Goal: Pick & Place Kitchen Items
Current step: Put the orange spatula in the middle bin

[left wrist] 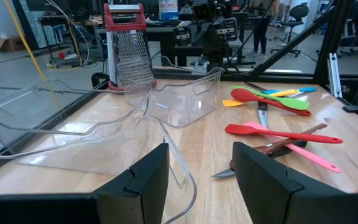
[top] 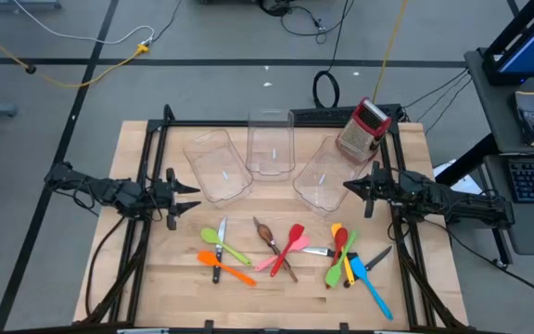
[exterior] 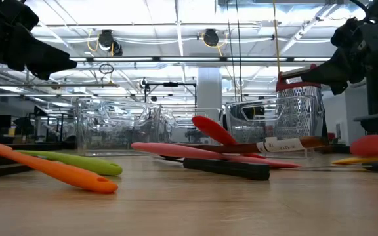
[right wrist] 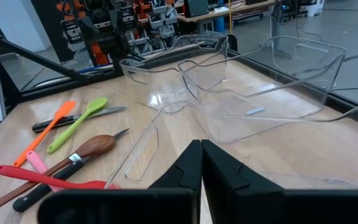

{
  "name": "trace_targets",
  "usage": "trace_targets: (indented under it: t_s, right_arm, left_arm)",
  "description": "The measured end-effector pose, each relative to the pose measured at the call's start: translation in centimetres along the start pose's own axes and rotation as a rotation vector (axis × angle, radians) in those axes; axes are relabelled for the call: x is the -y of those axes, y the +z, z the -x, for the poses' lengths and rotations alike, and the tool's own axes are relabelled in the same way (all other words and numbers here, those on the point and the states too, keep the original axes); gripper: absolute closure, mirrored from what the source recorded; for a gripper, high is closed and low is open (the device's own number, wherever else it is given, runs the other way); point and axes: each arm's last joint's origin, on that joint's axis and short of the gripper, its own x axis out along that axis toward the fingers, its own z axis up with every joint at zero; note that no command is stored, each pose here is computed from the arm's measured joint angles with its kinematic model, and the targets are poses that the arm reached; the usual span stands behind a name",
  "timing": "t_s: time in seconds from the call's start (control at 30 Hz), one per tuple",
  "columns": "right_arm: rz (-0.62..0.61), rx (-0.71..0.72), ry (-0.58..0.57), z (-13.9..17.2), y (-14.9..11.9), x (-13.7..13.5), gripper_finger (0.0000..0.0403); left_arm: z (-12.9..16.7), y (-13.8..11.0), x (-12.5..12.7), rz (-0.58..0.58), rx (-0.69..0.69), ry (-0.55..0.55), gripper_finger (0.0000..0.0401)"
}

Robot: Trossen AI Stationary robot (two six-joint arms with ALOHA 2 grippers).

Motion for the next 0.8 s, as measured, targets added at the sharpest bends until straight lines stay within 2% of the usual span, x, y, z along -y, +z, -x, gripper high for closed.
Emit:
trace_targets:
  t_s: [0.27,0.47,0.63,0.73,0.8]
  right_arm:
    - [-0.005,0.002,0.0,0.0,0.02,0.0,0.0399]
    - [-0.131,0.002,0.001,0.01,0.02,0.0,0.0399]
    - [-0.132,0.001,0.001,0.0,0.02,-0.01,0.0399]
    - [-0.1,0.001,0.0,0.0,0.01,0.0,0.0399]
    - [-0.081,0.002,0.0,0.01,0.02,0.0,0.0399]
  left_arm:
    - [0.0,0.0,0.0,0.0,0.0,0.0,0.0222]
    - [0.0,0.0,-0.02,-0.013,0.001,0.007,0.0221]
    - [0.01,0.02,-0.17,-0.055,0.003,0.057,0.0222]
    - [0.01,0.23,-0.17,-0.018,0.023,0.06,0.0222]
    - [0.03,0.65,-0.18,0.081,0.067,0.065,0.0221]
